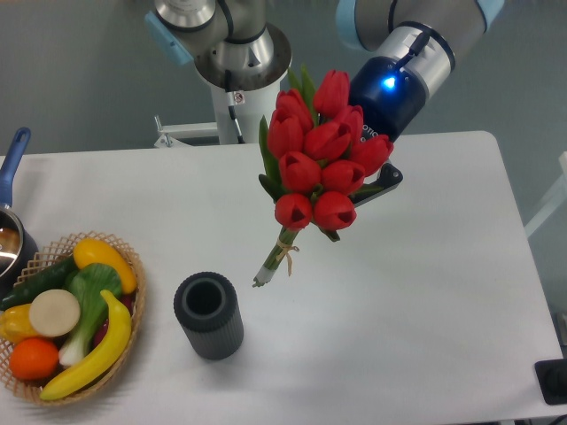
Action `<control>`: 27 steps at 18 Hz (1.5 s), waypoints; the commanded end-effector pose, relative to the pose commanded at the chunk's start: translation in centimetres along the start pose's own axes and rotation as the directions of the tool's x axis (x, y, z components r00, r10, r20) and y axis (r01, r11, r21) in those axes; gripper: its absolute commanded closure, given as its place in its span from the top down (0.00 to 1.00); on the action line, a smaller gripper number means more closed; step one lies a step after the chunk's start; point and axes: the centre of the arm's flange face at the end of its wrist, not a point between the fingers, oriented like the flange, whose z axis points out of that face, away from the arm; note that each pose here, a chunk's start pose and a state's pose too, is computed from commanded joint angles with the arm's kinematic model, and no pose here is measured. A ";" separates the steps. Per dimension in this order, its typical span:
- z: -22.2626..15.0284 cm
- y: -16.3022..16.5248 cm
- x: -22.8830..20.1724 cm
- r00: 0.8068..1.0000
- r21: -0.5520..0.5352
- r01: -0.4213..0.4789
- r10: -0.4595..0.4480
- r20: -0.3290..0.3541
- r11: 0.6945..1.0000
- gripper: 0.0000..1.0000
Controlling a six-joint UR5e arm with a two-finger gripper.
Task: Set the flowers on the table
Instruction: 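Rotate the gripper holding the red tulip bouquet so blooms hang downward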
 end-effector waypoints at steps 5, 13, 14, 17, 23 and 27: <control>0.0 0.0 0.3 1.000 0.000 0.001 -0.001 -0.001 1.000 0.38; -0.7 -0.1 0.0 1.000 0.004 0.003 -0.003 0.010 1.000 0.38; -0.8 -0.1 -0.1 1.000 0.005 0.003 -0.003 0.012 1.000 0.38; -0.7 -0.2 0.0 1.000 0.006 0.004 -0.004 0.009 1.000 0.38; -1.1 0.1 -0.3 0.999 -0.011 0.001 -0.001 0.032 1.000 0.38; -3.0 0.9 -2.0 0.993 -0.061 0.009 -0.002 0.120 0.998 0.38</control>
